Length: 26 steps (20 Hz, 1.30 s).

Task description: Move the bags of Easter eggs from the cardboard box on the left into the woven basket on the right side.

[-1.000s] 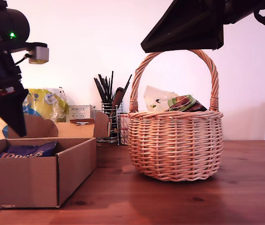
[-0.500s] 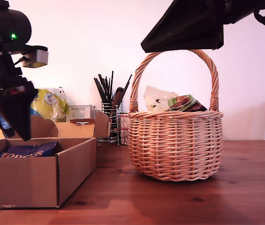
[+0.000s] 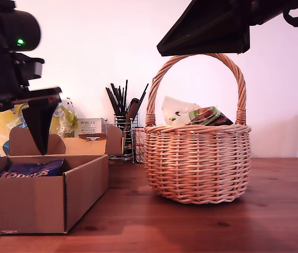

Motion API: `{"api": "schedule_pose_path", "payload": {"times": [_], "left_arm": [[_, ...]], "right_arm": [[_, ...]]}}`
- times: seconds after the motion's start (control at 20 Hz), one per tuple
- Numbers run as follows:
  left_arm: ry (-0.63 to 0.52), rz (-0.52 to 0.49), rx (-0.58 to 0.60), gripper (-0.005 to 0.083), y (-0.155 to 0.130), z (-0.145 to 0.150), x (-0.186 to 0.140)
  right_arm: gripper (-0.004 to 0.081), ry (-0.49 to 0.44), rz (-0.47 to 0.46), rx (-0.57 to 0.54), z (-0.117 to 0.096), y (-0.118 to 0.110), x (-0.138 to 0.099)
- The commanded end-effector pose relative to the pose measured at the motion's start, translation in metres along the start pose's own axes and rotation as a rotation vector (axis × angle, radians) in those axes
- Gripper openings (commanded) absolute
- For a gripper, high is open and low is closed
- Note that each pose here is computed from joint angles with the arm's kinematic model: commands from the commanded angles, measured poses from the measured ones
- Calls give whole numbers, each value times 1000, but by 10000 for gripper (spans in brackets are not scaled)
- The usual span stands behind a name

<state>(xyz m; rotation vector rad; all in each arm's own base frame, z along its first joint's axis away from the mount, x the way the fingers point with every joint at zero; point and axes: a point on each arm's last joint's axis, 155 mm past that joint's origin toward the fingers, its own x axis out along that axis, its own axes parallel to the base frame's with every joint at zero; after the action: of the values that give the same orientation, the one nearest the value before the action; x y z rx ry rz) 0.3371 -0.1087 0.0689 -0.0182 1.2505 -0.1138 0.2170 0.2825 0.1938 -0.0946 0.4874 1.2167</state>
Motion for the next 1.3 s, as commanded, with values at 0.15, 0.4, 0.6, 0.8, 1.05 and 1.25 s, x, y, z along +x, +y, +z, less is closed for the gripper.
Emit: {"api": "schedule_pose_path", "payload": {"times": [0.15,0.4,0.6,0.8,1.05,1.25], "left_arm": [[65,83,-48,763,16,-15,21],[141,93,-63,763,15,-28,45],[189,90,-63,763,11,-38,59],[222,69,-74,762,6,-44,66],[253,57,-77,563,4,-51,66],[256,57,-68,221,5,-52,66]], "right_arm": [[-13,-7,8,-6,3,1,0],[-13,-10,32,-6,3,6,0],[-13,-11,32,-7,3,6,0],[-13,-14,32,-9,4,6,0],[-13,-16,31,-11,5,5,0],[-13,-16,31,-11,5,5,0]]}}
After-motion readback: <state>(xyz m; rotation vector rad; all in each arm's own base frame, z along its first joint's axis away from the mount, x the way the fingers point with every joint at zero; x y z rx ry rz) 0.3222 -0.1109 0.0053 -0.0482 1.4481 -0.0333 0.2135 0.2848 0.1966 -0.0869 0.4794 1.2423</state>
